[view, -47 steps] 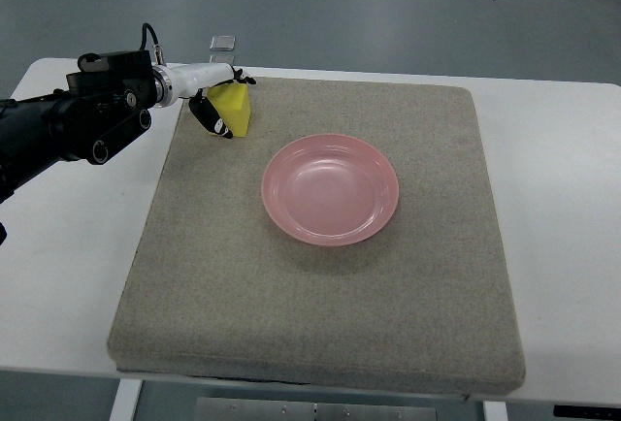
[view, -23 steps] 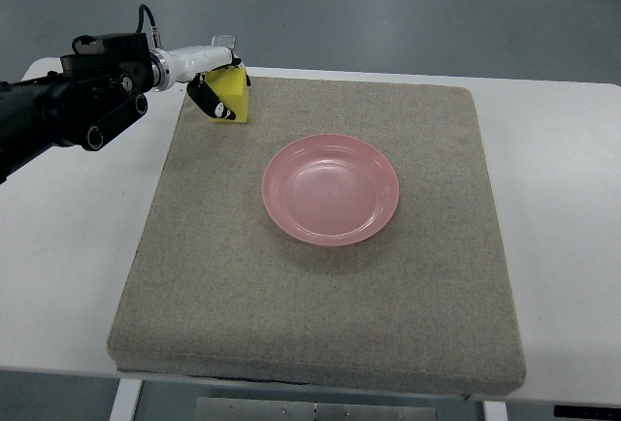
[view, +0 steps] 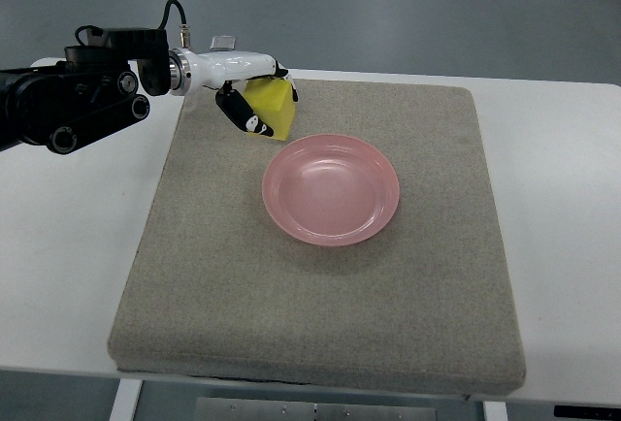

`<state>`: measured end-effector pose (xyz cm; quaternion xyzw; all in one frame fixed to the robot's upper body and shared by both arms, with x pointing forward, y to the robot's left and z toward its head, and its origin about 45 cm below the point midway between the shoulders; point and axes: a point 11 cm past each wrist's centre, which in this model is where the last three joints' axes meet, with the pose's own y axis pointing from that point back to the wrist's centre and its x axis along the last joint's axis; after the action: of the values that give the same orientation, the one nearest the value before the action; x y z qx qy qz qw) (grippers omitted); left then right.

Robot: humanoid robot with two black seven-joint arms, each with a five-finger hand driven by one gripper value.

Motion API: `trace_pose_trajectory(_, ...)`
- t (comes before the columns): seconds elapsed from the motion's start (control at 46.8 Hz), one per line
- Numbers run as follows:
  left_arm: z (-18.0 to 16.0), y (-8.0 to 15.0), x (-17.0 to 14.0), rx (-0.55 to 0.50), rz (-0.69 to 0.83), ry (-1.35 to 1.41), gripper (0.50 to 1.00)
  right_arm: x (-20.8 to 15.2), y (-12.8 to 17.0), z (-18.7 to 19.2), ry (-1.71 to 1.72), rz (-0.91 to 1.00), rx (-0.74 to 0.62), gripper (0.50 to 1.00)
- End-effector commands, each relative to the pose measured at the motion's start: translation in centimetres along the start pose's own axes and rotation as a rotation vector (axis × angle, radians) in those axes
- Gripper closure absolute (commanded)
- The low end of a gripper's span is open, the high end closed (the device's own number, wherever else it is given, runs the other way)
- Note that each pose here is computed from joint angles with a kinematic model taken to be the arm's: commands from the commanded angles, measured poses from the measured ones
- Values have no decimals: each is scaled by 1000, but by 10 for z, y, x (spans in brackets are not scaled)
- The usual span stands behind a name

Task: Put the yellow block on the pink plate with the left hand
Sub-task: 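Lift the held yellow cube and carry it over the pink plate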

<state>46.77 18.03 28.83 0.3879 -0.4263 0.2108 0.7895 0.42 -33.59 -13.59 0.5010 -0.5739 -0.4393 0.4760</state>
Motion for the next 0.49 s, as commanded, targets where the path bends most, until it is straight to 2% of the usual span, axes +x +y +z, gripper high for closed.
trace_pose_trajectory(0.0,18,-2,-8,-51,-27,-27,1000,0,0,0,1,0,0,576)
trace_pose_trajectory(0.214,50,-12,-28,-130,-86,-177,1000,0,0,0,1,0,0,576)
trace_pose_trajectory(0.47,73,-27,-48,-185,-114,-181,1000,0,0,0,1,0,0,576)
